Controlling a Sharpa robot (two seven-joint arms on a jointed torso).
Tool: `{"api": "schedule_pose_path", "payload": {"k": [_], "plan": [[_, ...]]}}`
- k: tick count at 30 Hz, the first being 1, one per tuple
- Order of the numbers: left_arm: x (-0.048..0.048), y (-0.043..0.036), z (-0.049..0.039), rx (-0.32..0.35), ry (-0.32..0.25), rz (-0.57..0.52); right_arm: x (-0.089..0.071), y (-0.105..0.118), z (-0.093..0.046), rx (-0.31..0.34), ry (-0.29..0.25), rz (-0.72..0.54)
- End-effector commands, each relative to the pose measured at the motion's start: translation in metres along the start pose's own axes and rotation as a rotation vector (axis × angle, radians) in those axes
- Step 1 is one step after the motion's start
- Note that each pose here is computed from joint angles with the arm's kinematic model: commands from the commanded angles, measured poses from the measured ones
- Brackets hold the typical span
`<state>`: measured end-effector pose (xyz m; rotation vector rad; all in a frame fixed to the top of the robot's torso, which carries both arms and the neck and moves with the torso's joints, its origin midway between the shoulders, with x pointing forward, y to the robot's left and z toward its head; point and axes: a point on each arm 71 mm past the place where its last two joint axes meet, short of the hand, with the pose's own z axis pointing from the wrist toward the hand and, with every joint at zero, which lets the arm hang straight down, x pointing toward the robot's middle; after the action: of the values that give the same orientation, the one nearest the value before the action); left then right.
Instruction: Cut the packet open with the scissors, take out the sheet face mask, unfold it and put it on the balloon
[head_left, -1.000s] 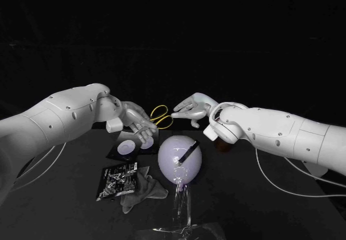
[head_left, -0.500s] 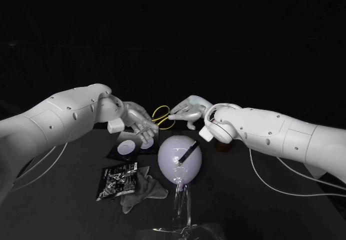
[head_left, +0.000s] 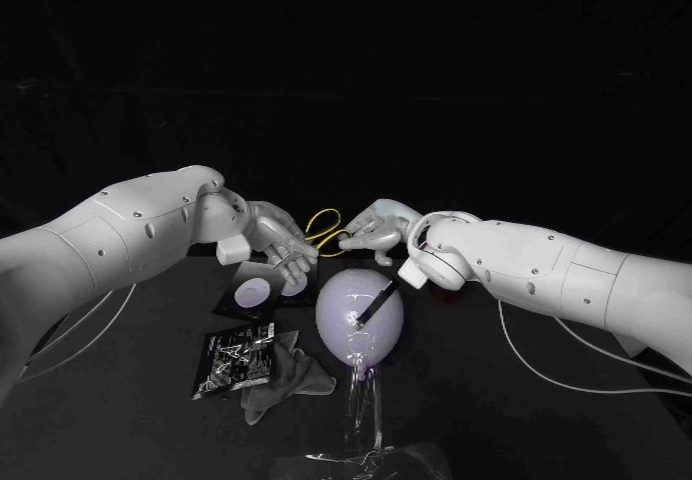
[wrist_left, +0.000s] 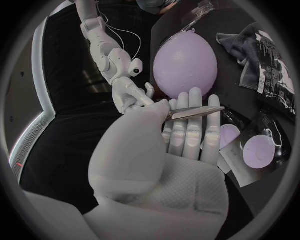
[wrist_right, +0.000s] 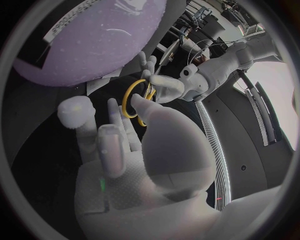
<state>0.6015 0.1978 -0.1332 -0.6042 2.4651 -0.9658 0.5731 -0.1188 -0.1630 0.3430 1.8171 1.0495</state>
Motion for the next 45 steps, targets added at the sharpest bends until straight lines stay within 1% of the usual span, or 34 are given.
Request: {"api": "schedule_pose_path", "payload": {"k": [1,6,11,16,20,22,28,31,40,45], "plan": [[0.0005,-0.0034,-0.0003,0.025,0.001,-0.007,0.0,0.0,0.0,-0.01,0.011,-0.019],[0.0014,-0.0039,0.0,0.026,0.006,-0.005,-0.002,0.002,-0.001,-0.041,-0.037,0.01],[0.0025,-0.0049,0.0006,0.026,0.006,0.003,-0.006,0.004,-0.002,-0.065,-0.095,0.067],[0.0014,-0.0056,0.0004,0.027,-0.022,0.015,-0.009,0.003,-0.004,-0.055,-0.13,0.127],[0.0011,-0.0067,0.0007,0.028,-0.048,0.034,-0.01,0.001,-0.005,-0.038,-0.137,0.16],[0.0007,-0.0078,0.001,0.032,-0.068,0.038,-0.01,0.0,-0.005,-0.028,-0.137,0.17],[-0.0047,-0.0097,0.0003,0.055,-0.158,0.026,-0.011,-0.002,-0.007,0.009,-0.14,0.173],[-0.0083,-0.0097,-0.0014,0.072,-0.202,0.02,-0.015,-0.004,-0.009,0.029,-0.153,0.159],[-0.0156,-0.0097,-0.0056,0.113,-0.29,0.028,-0.027,-0.006,-0.012,0.063,-0.189,0.116],[-0.0194,-0.0105,-0.0088,0.153,-0.335,0.032,-0.035,-0.008,-0.014,0.084,-0.228,0.087]]}}
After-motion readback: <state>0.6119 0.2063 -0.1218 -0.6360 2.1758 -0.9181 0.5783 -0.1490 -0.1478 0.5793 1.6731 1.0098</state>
